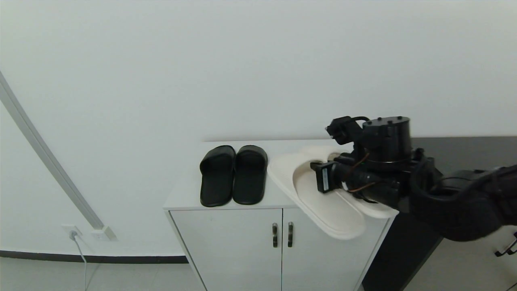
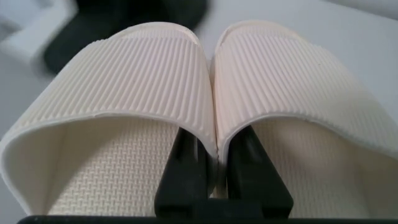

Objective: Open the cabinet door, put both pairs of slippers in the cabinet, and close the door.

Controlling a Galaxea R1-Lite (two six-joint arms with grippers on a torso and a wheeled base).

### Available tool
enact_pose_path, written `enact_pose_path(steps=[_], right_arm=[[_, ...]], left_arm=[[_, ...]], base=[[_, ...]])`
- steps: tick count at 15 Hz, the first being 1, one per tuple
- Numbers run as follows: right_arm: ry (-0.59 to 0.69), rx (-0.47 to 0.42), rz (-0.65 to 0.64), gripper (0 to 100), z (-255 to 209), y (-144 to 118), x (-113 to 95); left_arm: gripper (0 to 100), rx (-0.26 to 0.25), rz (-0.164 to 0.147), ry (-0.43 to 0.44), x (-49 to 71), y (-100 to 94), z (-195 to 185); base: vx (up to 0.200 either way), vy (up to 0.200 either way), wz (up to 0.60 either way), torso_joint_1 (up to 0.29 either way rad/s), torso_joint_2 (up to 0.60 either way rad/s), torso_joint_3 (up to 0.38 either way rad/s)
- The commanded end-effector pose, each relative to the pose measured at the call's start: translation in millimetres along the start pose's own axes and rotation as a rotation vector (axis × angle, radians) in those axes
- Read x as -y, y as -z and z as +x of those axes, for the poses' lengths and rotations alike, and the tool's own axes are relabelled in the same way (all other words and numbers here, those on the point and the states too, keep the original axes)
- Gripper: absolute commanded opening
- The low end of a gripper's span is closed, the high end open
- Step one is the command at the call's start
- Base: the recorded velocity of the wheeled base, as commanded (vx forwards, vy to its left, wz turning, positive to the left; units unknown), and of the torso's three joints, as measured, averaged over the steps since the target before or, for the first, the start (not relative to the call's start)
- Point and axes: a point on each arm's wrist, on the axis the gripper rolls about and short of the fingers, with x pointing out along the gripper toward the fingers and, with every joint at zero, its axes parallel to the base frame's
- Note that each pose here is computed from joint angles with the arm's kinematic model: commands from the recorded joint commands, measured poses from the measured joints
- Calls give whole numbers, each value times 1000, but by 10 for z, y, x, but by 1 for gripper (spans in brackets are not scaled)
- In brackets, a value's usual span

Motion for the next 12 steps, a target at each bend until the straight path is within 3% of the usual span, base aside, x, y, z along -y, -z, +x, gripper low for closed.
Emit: enact_pose_path(steps=[1,3,10,12], right_arm=[[-211,50,-25,0,-722,-41,41],[-348,28,-31,0,-892,58,40],[-395,-10,-33,0,-855,161,23],[-395,-19,-34,0,-839,179,22]], left_arm=[[0,-2,1,1,-1,2,2],[0,0,1,-1,0,-2,0],[0,0,-5,-1,0,-2,0],[0,0,-5,-1,0,-2,0]], base=[[0,0,0,0,0,0],[0,0,0,0,0,0],[0,0,0,0,0,0],[-200,0,0,5,2,2]])
